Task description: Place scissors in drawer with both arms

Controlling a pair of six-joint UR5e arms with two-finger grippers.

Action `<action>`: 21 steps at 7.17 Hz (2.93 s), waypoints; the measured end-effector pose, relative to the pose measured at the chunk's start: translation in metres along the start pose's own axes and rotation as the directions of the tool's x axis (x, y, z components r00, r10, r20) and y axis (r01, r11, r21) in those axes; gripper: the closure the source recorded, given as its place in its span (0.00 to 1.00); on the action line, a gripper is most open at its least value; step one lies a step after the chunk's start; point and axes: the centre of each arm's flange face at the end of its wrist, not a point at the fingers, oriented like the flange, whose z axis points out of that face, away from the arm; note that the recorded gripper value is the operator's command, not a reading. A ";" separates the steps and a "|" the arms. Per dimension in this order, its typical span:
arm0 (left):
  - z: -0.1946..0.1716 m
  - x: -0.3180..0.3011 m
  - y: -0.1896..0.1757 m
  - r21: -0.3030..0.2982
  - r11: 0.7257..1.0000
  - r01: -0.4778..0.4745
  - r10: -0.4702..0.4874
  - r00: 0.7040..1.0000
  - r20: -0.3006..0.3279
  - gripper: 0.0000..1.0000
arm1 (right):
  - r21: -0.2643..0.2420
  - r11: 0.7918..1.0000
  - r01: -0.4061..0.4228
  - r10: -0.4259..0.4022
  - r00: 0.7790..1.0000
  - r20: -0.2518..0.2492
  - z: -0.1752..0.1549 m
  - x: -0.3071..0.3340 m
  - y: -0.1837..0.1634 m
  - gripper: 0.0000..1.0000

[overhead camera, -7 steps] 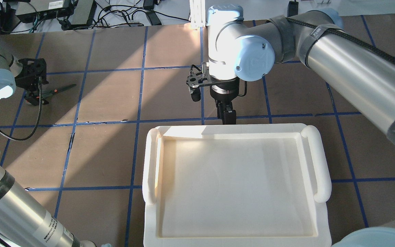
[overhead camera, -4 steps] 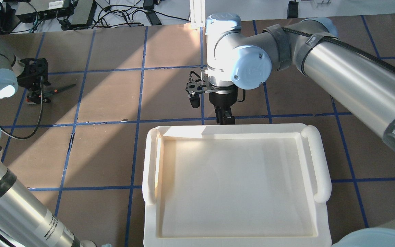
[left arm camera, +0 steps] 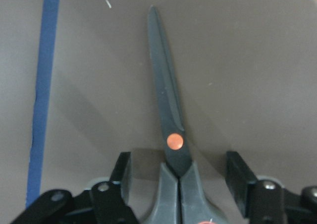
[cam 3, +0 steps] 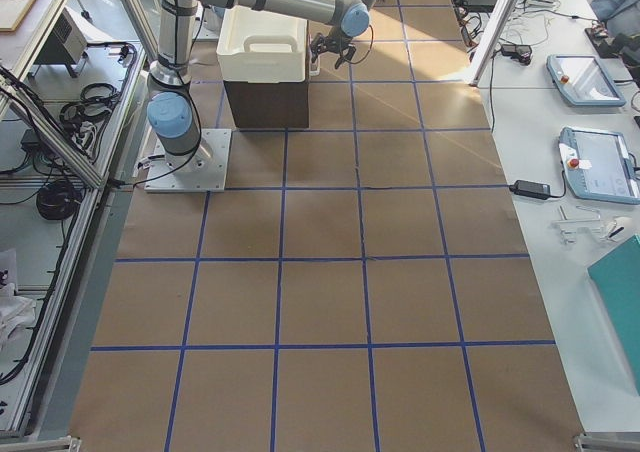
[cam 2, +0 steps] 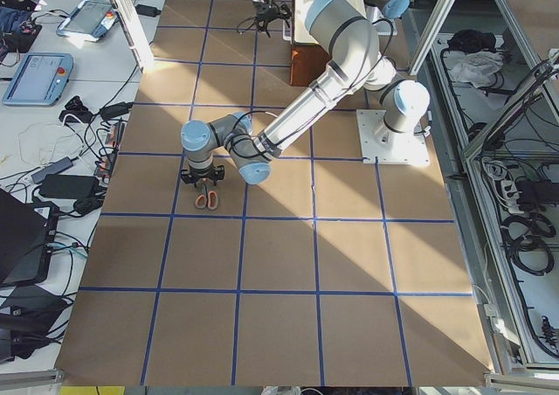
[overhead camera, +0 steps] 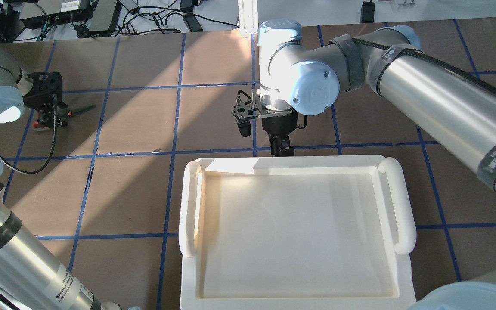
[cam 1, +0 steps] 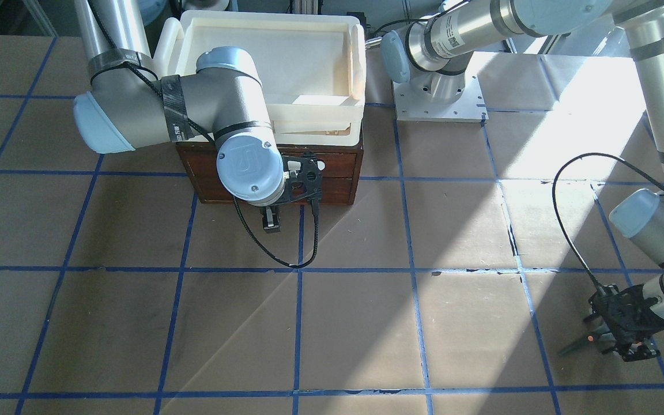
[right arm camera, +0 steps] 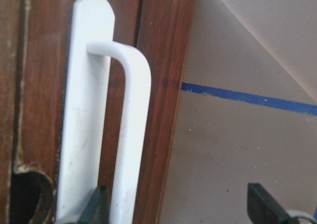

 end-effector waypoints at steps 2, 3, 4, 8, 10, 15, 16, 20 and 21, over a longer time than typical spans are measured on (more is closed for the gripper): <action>-0.001 0.000 0.000 -0.004 1.000 -0.005 0.005 1.000 0.001 0.52 | 0.002 1.000 0.002 -0.002 1.000 -0.016 0.002 0.005 -0.001 0.02; -0.001 0.000 0.001 -0.007 1.000 -0.008 0.008 1.000 0.000 0.77 | 0.001 1.000 0.004 -0.004 1.000 -0.026 0.000 0.006 -0.001 0.02; -0.001 0.000 0.001 -0.008 1.000 -0.010 0.010 1.000 -0.001 1.00 | -0.001 1.000 0.006 -0.007 0.999 -0.037 -0.002 0.007 -0.001 0.02; -0.006 -0.001 0.000 -0.009 1.000 -0.013 0.013 1.000 0.005 1.00 | -0.001 1.000 0.030 -0.030 0.995 -0.097 -0.012 0.016 0.000 0.02; -0.019 -0.001 -0.001 -0.008 1.000 -0.014 0.014 1.000 0.021 1.00 | 0.000 0.999 0.034 -0.034 0.992 -0.120 -0.019 0.024 -0.002 0.02; -0.127 0.014 -0.061 -0.005 1.000 -0.006 0.006 0.999 0.034 1.00 | 0.007 0.999 0.040 -0.038 0.985 -0.167 -0.034 0.048 -0.001 0.02; -0.154 0.020 -0.081 -0.009 1.000 -0.012 0.012 0.999 0.047 1.00 | 0.008 0.999 0.042 -0.040 0.984 -0.174 -0.037 0.049 0.000 0.02; -0.189 0.035 -0.128 0.001 1.000 -0.026 0.026 0.998 0.057 1.00 | 0.017 0.999 0.050 -0.045 0.975 -0.219 -0.044 0.060 0.013 0.02; -0.189 0.036 -0.130 0.003 1.000 -0.027 0.026 0.998 0.055 1.00 | 0.023 0.998 0.052 -0.045 0.970 -0.240 -0.047 0.064 0.013 0.02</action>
